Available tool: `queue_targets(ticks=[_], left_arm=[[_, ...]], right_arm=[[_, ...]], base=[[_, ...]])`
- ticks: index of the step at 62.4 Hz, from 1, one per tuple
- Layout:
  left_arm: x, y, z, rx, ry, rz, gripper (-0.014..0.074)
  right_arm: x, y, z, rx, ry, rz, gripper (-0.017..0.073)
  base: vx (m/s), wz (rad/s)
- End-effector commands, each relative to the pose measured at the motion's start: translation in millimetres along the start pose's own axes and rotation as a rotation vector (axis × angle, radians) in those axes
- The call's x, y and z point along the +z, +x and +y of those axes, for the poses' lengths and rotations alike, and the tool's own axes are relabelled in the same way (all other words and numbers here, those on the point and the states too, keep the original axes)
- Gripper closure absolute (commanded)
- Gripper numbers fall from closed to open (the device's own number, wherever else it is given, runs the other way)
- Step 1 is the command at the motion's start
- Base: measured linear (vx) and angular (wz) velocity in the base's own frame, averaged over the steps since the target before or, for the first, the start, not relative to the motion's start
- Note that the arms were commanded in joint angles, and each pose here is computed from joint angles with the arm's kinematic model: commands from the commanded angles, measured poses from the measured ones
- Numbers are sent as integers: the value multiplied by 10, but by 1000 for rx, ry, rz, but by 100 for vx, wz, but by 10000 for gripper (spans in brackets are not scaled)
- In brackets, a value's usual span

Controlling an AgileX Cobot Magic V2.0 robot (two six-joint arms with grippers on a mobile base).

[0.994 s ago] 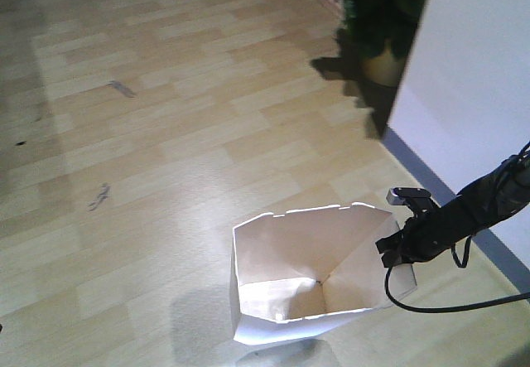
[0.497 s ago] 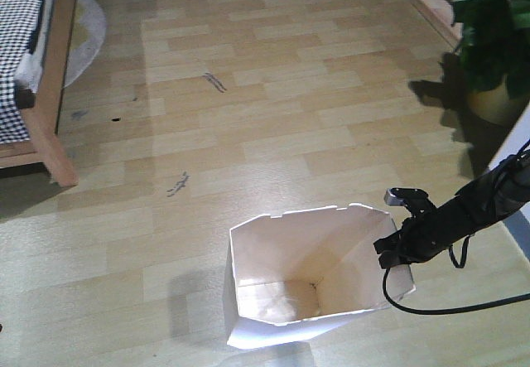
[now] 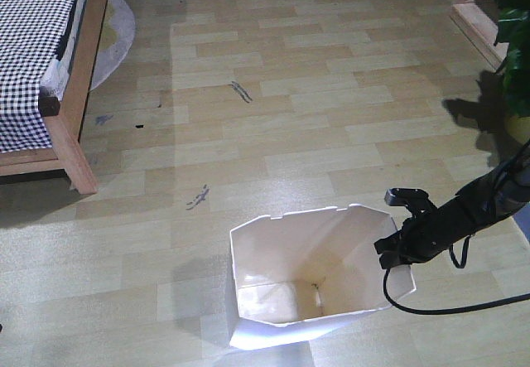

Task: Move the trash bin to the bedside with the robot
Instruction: 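Carry the bin in the right gripper as the base drives toward the bed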

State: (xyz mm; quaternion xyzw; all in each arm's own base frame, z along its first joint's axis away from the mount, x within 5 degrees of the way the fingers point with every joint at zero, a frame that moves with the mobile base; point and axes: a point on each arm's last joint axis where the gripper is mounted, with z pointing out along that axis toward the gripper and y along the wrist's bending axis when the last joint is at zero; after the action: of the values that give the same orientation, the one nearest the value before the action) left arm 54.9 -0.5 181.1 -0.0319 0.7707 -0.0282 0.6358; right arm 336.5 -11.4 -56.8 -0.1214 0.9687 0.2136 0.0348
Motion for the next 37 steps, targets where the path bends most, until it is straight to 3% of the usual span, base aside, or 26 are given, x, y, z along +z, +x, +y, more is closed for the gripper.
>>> queue_targets(ticks=[1,37], left_arm=[[5,-8,1,-10,4,-65,599],[5,-8,1,-10,4,-65,599]], right_arm=[[-274,-175,188,-5,-130,-63,564],[-274,-175,188,-5,-130,-63,564]], base=[[19,4],[23,7]])
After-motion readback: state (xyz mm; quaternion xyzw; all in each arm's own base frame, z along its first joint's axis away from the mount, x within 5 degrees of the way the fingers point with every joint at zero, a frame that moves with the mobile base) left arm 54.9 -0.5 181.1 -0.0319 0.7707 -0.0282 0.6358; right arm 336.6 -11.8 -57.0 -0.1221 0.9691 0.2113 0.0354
